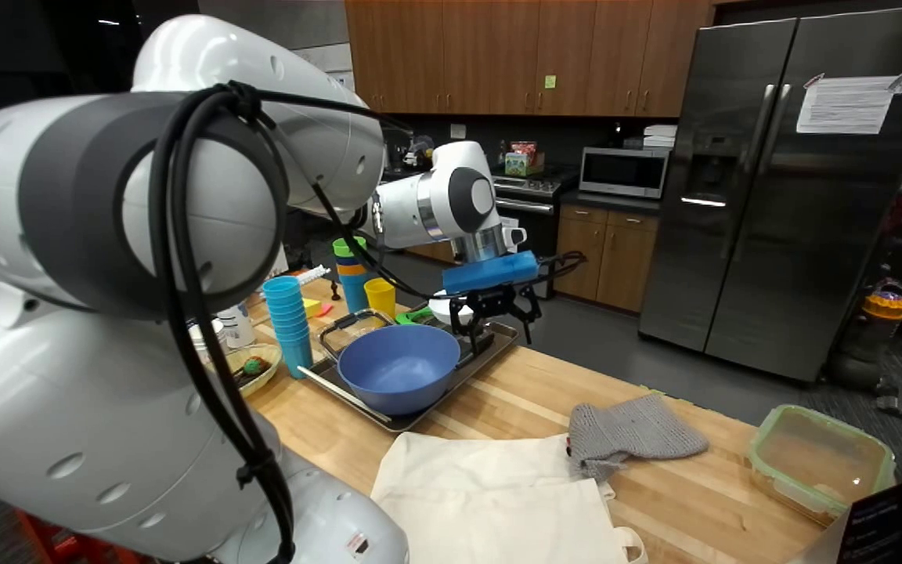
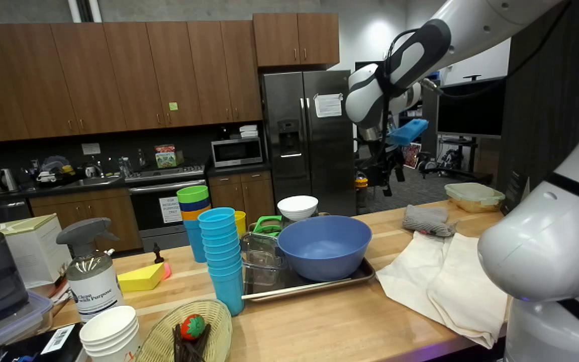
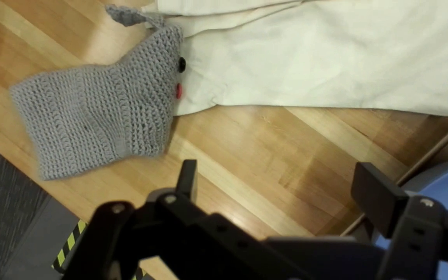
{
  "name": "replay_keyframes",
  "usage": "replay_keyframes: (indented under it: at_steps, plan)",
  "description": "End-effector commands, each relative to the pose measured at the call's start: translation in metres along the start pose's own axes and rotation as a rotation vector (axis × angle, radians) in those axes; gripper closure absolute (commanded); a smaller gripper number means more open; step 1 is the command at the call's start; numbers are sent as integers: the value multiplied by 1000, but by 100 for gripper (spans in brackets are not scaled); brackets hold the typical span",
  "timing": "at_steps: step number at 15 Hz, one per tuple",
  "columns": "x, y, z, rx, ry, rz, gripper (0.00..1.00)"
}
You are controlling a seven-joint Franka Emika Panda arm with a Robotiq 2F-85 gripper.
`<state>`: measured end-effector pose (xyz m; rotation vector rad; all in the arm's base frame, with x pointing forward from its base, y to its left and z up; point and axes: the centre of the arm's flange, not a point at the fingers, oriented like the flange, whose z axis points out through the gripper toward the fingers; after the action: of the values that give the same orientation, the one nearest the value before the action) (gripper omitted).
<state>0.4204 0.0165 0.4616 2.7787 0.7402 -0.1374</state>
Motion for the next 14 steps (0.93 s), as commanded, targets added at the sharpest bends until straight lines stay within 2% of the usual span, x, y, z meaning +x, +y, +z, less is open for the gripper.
replay_keyframes:
  at_steps: [1,4,14]
  plan:
    - [-3,3,-1,-25,-8,-26,0]
    - [-1,3,0,-35,25,-16,0]
    - [7,-5,-4,99,69,203,0]
